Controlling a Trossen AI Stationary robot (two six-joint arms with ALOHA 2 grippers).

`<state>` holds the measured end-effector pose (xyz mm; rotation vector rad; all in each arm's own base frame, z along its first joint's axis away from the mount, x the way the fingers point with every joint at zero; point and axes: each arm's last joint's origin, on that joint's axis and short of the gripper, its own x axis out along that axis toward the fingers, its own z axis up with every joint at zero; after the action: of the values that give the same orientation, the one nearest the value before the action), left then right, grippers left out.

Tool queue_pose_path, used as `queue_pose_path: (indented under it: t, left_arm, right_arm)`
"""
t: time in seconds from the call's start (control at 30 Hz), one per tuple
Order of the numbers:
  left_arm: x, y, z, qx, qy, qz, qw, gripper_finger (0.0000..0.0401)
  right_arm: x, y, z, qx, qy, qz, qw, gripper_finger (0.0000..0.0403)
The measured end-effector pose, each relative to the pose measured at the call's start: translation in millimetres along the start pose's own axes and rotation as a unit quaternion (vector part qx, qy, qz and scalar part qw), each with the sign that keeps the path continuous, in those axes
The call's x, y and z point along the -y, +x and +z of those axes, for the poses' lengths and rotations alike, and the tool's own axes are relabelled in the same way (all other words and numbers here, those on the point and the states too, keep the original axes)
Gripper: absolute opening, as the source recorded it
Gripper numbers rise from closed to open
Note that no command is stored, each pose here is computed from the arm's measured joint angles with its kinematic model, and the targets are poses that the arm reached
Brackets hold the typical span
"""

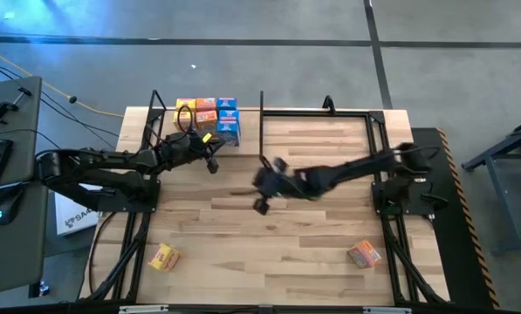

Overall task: Stack cereal on shelf
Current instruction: Put the orange cereal box on the shelf aligned with the other orange cereal boxes

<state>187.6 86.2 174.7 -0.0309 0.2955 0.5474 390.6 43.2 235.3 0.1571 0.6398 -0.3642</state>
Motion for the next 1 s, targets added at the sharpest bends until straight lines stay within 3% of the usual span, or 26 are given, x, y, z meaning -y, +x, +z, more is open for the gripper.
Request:
queue_pose_path:
  t: [0.2, 0.4, 0.7, 1.0]
  left_arm:
    - [0.1, 0.0, -0.1, -0.001, -0.002, -0.002, 1.0, 0.0]
    - [0.1, 0.0, -0.1, 0.0, -0.002, -0.002, 1.0, 0.0]
    - [0.2, 0.0, -0.2, -0.001, -0.003, -0.003, 1.0, 0.0]
    - [0.3, 0.0, -0.2, -0.001, -0.003, -0.005, 1.0, 0.0]
  right_arm:
    - [-14.1, -71.9, -38.9, -0.036, 0.095, -0.029, 0.994, 0.0]
    - [-23.4, -114.6, -69.0, -0.086, 0.157, -0.082, 0.98, 0.0]
    - [-35.1, -136.4, -92.8, -0.126, 0.193, -0.099, 0.968, 0.0023]
    - [-46.4, -146.5, -103.6, -0.195, 0.206, -0.057, 0.957, 0.0127]
